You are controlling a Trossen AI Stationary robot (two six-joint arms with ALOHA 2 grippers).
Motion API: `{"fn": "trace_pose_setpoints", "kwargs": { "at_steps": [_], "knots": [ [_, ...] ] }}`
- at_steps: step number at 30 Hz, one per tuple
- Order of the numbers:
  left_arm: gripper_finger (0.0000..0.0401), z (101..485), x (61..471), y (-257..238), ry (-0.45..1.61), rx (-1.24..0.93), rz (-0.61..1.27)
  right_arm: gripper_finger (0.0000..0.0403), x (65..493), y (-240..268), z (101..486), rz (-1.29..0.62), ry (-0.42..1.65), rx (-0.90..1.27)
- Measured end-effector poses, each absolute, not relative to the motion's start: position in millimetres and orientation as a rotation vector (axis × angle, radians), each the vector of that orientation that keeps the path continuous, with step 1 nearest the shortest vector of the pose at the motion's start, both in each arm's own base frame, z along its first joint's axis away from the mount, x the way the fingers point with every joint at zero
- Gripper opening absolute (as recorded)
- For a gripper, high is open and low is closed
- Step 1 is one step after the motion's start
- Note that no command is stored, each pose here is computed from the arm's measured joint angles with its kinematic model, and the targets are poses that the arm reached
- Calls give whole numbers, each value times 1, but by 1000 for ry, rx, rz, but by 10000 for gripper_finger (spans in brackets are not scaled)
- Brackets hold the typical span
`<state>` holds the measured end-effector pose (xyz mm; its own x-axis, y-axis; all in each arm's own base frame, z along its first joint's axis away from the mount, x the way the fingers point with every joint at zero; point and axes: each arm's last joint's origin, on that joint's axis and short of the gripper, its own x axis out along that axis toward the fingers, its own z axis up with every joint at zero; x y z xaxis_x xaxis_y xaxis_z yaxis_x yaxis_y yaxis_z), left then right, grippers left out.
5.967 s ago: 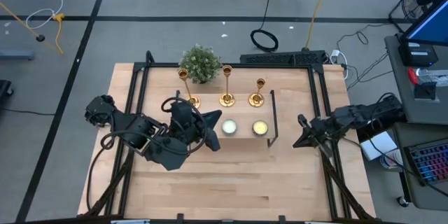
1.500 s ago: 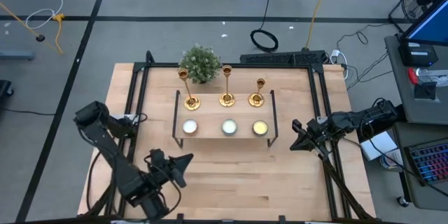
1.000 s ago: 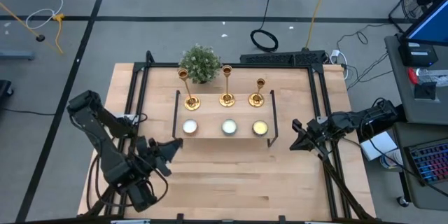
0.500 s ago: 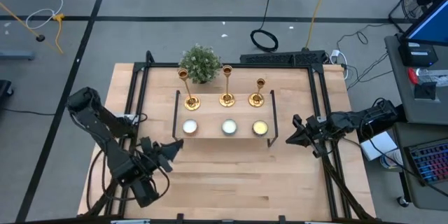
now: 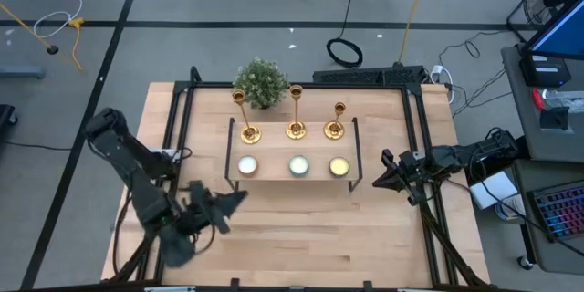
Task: Stock candles and holders on shelf
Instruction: Return to Home Position
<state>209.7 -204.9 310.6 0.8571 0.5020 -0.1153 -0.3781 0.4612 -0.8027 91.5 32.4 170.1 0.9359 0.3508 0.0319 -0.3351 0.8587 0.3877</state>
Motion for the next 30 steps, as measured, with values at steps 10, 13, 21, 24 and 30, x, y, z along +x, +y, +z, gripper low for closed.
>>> {"fn": "trace_pose_setpoints", "kwargs": {
  "at_steps": [10, 13, 21, 24, 30],
  "knots": [
    [0, 393, 264, -163, -231, -547, 32, 8, 92, 32, 170, 357, 30, 338],
    [1, 386, 270, -149, -79, -393, -151, 8, 92, 32, 170, 357, 29, 333],
    [1, 371, 288, -116, 107, -323, -399, 8, 92, 32, 170, 357, 29, 333],
    [0, 373, 287, -108, 109, -284, -407, 9, 92, 32, 170, 357, 29, 333],
    [0, 360, 263, -95, 119, -285, -391, 9, 92, 32, 170, 359, 30, 333]
  ]
}}
